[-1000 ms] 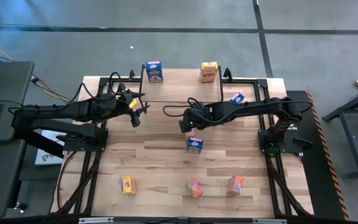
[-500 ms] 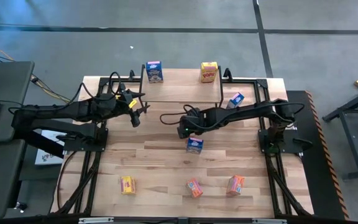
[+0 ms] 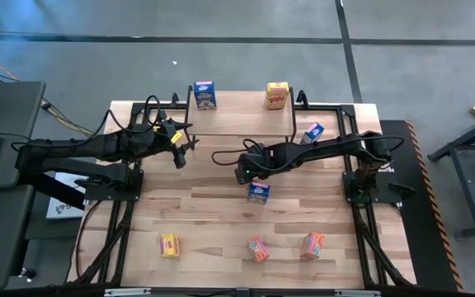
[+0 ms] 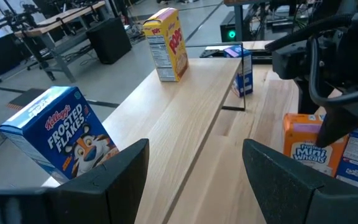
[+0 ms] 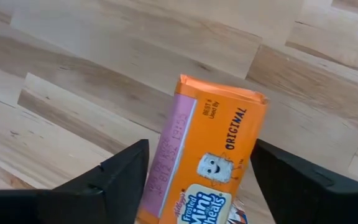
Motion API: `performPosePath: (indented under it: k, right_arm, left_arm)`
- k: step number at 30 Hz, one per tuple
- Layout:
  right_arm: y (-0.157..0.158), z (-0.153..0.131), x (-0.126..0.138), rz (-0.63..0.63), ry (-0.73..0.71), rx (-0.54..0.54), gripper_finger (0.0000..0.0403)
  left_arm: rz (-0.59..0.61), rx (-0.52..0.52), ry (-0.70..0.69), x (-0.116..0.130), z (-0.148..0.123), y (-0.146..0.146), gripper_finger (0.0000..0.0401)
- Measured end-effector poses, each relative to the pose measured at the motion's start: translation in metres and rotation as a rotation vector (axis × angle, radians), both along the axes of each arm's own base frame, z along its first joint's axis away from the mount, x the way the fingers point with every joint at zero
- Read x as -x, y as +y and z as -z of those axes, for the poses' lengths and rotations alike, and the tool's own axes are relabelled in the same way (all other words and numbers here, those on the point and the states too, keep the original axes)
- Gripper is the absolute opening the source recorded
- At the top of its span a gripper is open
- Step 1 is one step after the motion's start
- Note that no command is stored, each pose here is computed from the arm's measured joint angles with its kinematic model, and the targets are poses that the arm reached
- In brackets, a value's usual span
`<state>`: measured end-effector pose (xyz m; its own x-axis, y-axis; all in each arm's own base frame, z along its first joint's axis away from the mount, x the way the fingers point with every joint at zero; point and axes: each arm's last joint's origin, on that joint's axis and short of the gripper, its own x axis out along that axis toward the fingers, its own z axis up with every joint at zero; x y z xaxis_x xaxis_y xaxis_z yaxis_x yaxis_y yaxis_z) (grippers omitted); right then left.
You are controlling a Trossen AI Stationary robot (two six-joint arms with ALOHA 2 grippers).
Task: Stack cereal on shelf
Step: Put the top orange cereal box on the shelf
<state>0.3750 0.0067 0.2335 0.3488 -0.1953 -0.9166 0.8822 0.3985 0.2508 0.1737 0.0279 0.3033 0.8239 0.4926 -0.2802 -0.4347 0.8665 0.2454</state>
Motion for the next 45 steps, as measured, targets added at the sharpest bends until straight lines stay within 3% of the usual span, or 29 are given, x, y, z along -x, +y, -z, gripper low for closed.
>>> performPosePath:
  k: [13, 22, 29, 36, 45]
  right_arm:
    - [0.0, -0.002, 0.0, -0.077, 0.014, 0.028, 0.0192]
    - [-0.001, -0.026, -0.009, -0.186, -0.04, 0.095, 0.0149]
    - [-0.01, -0.05, -0.014, -0.296, -0.056, 0.161, 0.0145]
    - [-0.027, -0.091, -0.016, -0.523, -0.072, 0.299, 0.0145]
    - [-0.057, -0.161, -0.012, -0.785, -0.135, 0.604, 0.0145]
  left_arm:
    - [0.0, 0.0, 0.0, 0.0, 0.0, 0.0, 0.0251]
    - [0.0, 0.0, -0.001, 0.0, 0.0, 0.0, 0.0251]
    - [-0.005, 0.015, -0.009, 0.0, 0.0, 0.0, 0.0251]
    - [-0.005, 0.016, -0.009, 0.0, 0.0, 0.0, 0.0251]
    - [-0.006, 0.016, -0.009, 0.0, 0.0, 0.0, 0.0251]
